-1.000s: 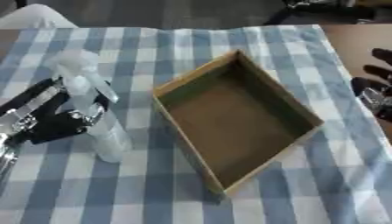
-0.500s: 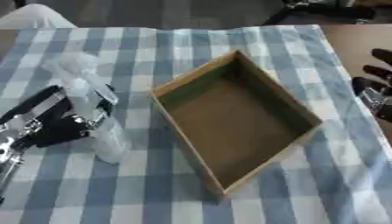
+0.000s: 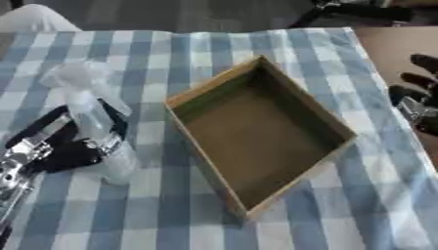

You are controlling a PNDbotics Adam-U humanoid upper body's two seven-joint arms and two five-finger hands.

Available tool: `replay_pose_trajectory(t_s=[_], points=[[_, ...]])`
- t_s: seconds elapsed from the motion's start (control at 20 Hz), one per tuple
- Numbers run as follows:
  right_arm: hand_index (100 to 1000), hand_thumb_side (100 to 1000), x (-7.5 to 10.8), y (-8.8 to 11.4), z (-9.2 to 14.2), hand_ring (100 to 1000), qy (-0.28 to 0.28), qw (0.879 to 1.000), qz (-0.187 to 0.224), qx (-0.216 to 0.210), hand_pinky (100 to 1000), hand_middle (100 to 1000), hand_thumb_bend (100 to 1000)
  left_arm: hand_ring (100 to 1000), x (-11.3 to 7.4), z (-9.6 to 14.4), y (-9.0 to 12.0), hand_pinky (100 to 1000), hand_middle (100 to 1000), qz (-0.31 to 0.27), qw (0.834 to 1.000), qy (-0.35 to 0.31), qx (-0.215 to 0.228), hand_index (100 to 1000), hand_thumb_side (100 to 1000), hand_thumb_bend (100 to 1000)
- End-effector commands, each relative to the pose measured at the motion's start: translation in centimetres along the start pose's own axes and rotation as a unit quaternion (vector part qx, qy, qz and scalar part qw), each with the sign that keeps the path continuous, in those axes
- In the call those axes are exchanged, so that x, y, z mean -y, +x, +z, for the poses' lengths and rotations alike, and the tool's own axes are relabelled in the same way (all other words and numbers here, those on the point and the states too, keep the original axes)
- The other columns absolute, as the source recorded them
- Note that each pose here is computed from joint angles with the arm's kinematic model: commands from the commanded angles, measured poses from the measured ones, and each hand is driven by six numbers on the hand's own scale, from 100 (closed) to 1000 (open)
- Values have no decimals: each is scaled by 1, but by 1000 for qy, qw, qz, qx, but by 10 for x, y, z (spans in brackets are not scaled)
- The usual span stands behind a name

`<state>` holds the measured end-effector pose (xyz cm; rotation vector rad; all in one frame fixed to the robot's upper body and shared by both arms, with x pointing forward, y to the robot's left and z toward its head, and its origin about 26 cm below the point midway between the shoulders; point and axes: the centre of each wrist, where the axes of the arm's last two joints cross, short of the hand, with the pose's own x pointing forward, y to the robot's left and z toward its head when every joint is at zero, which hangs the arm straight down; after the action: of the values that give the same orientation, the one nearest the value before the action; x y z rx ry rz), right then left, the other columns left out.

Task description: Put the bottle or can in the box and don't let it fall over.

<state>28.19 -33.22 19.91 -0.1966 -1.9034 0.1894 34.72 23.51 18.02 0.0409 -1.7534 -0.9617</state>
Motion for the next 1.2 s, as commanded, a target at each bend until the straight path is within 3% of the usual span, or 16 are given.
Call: replay_pose_trajectory(t_s=[0.05,0.2,0.35,0.6,0.75,0.85,1.0,1.2], points=[[896,122,2,11,-2,957,2,1000,6,17,948,1000,230,1000,-1,1,-2,893,744,4,1000,8,10,513,404,100],[896,123,2,11,-2,956,2,1000,6,17,948,1000,228,1000,1,0,-4,802,675,21,999,24,23,468,436,100],[895,123,2,11,-2,956,2,1000,6,17,948,1000,226,1000,1,-1,-12,675,516,51,997,49,26,379,464,100],[894,125,1,10,-2,955,2,1000,4,18,948,1000,222,995,6,-4,-29,597,381,99,991,85,32,245,507,100],[894,127,1,10,-2,954,1,1000,3,18,948,1000,218,905,12,-6,-34,523,275,121,987,98,46,166,518,100],[893,127,1,11,-2,954,1,1000,2,19,948,1000,217,816,15,-7,-40,420,186,133,984,111,52,109,521,100],[892,128,1,11,-2,953,2,1000,2,20,949,1000,215,795,17,-9,-50,373,165,140,980,133,54,100,517,100],[891,127,2,11,-2,953,2,1000,2,21,948,1000,213,803,18,-10,-49,298,177,121,981,126,85,100,530,100]])
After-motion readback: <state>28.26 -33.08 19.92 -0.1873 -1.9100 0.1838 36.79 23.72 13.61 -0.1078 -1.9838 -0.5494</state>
